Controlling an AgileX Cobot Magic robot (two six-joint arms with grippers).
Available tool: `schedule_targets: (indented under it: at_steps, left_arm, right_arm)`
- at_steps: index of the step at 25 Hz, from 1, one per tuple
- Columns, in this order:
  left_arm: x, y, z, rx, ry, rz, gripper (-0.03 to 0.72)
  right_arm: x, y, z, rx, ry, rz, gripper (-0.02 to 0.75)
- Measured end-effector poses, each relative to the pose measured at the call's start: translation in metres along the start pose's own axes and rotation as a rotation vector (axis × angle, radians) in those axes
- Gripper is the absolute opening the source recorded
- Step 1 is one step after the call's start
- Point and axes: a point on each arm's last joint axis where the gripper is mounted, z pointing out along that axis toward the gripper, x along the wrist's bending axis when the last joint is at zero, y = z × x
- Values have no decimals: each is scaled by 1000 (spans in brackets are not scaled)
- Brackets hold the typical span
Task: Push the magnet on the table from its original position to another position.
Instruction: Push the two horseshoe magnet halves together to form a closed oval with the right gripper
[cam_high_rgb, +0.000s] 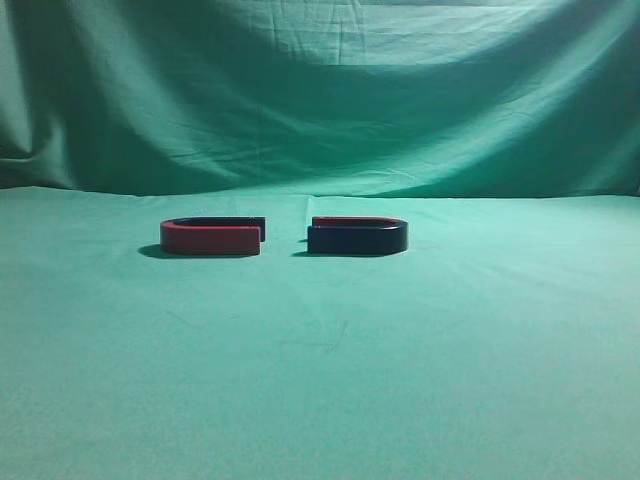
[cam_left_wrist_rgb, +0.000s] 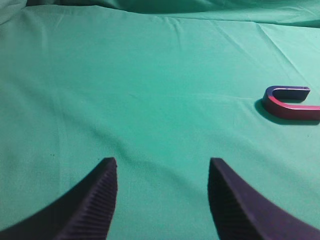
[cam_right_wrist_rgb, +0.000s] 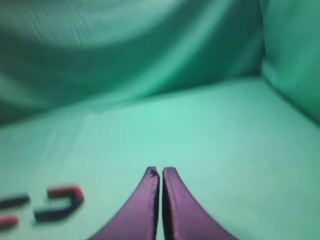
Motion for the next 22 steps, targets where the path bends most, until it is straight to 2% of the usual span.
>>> schedule_targets:
  at_steps: [6, 9, 14, 18, 22]
  left_arm:
    - [0, 0, 0, 0, 0, 0, 372]
    - [0, 0, 0, 0, 0, 0, 372]
    - [0, 0, 0, 0, 0, 0, 372]
    - [0, 0, 0, 0, 0, 0, 372]
    - [0, 0, 0, 0, 0, 0, 372]
  right_arm:
    - [8, 25, 37, 512, -80, -35, 0]
    - [10, 34, 56, 663, -91, -67, 0]
    - [15, 51, 79, 729, -64, -132, 0]
    - [27, 63, 99, 756, 21, -132, 0]
    - [51, 59, 129, 838, 125, -166, 0]
